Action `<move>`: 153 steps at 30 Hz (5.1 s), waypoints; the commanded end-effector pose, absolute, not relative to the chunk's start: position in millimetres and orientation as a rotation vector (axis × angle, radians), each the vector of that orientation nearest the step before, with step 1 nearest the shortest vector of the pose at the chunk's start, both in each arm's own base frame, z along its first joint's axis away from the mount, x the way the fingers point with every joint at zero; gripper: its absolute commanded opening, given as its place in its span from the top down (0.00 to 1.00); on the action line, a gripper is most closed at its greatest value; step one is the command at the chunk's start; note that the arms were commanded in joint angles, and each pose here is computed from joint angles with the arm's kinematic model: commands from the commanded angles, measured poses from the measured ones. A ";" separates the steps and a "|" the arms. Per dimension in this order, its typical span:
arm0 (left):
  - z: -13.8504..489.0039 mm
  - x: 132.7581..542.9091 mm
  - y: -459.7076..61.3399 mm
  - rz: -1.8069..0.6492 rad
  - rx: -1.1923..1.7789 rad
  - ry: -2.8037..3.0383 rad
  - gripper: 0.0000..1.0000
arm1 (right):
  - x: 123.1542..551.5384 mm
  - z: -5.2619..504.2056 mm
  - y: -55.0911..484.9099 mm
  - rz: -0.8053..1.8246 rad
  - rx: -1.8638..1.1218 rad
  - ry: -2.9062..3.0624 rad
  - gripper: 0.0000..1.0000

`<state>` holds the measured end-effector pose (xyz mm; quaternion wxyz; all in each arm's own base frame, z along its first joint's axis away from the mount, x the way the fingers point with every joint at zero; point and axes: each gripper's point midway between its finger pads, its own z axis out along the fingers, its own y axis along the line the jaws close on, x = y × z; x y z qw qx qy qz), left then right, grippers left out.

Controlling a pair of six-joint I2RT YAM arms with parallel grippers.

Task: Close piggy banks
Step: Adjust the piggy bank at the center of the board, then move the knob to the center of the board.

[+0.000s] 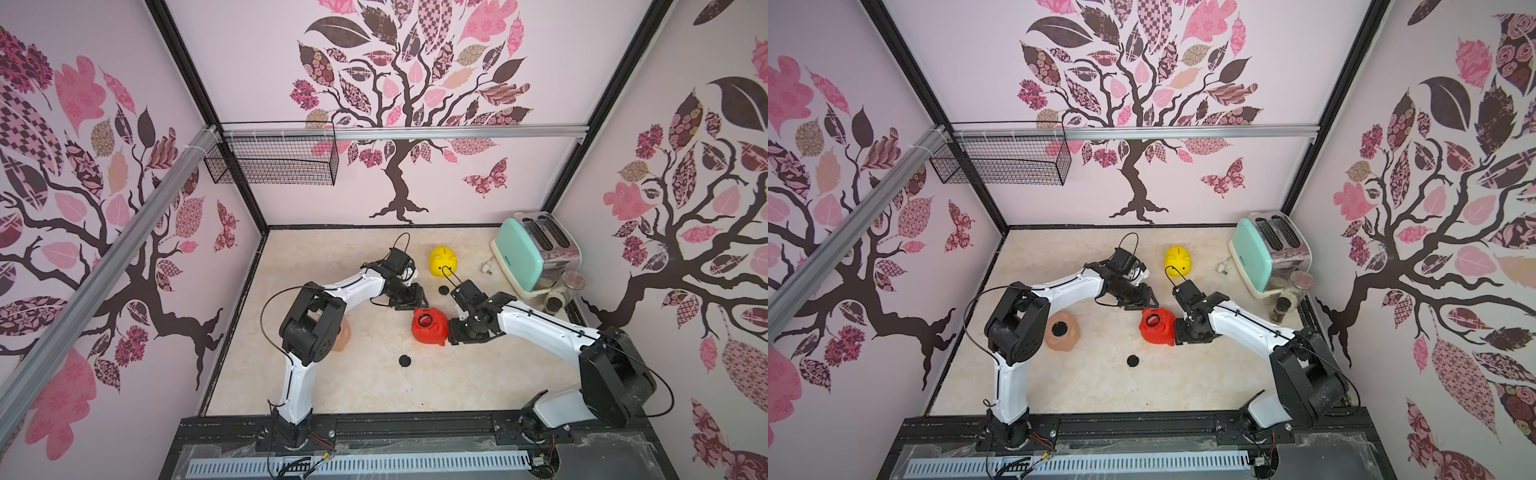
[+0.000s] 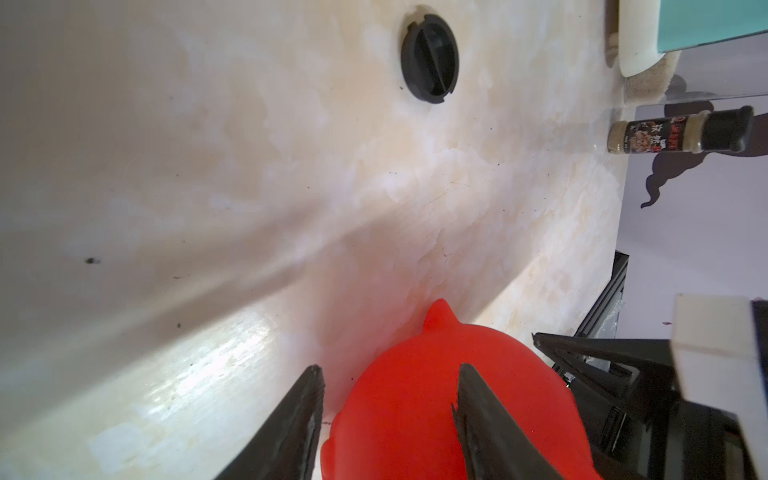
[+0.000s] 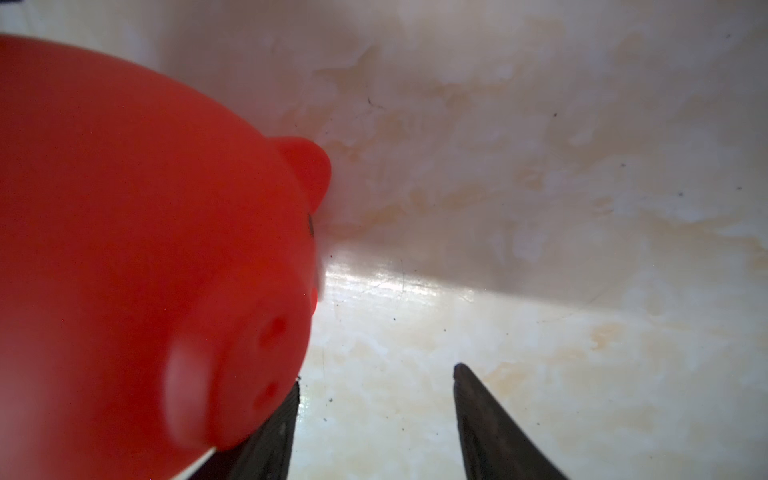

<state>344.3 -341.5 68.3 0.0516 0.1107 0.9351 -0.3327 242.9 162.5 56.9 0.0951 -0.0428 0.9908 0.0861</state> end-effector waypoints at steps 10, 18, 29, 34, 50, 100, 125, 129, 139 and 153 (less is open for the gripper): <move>66.4 349.5 -310.7 -0.953 0.202 2.872 0.45 | 274.1 58.9 170.5 0.274 -0.102 2.926 0.39; 64.3 344.1 -300.3 -0.907 0.189 2.889 0.45 | 284.2 53.9 181.0 0.306 -0.111 2.937 0.40; 68.7 330.1 -288.8 -0.890 0.159 2.886 0.45 | 303.1 45.9 188.6 0.282 -0.116 2.946 0.40; 68.8 325.0 -280.1 -0.841 0.156 2.896 0.45 | 311.4 45.0 196.3 0.306 -0.123 2.943 0.40; 68.3 318.5 -263.7 -0.734 0.145 2.911 0.44 | 328.0 41.4 218.2 0.387 -0.151 2.953 0.43; 243.4 247.5 -147.3 -0.503 0.202 2.438 0.43 | 246.2 194.3 239.5 0.489 -0.433 2.591 0.44; 290.0 180.3 -41.1 -0.300 -0.104 1.992 0.36 | 137.4 69.4 348.3 0.367 -0.864 2.749 0.43; 289.6 179.9 -40.3 -0.298 -0.109 1.992 0.36 | 144.3 56.9 354.0 0.310 -0.849 2.761 0.43; 291.0 178.3 -38.5 -0.298 -0.113 1.981 0.35 | 165.7 39.6 354.3 0.119 -0.783 2.751 0.42; 289.3 179.3 -39.1 -0.295 -0.113 1.987 0.34 | 172.4 29.2 345.7 0.017 -0.752 2.748 0.40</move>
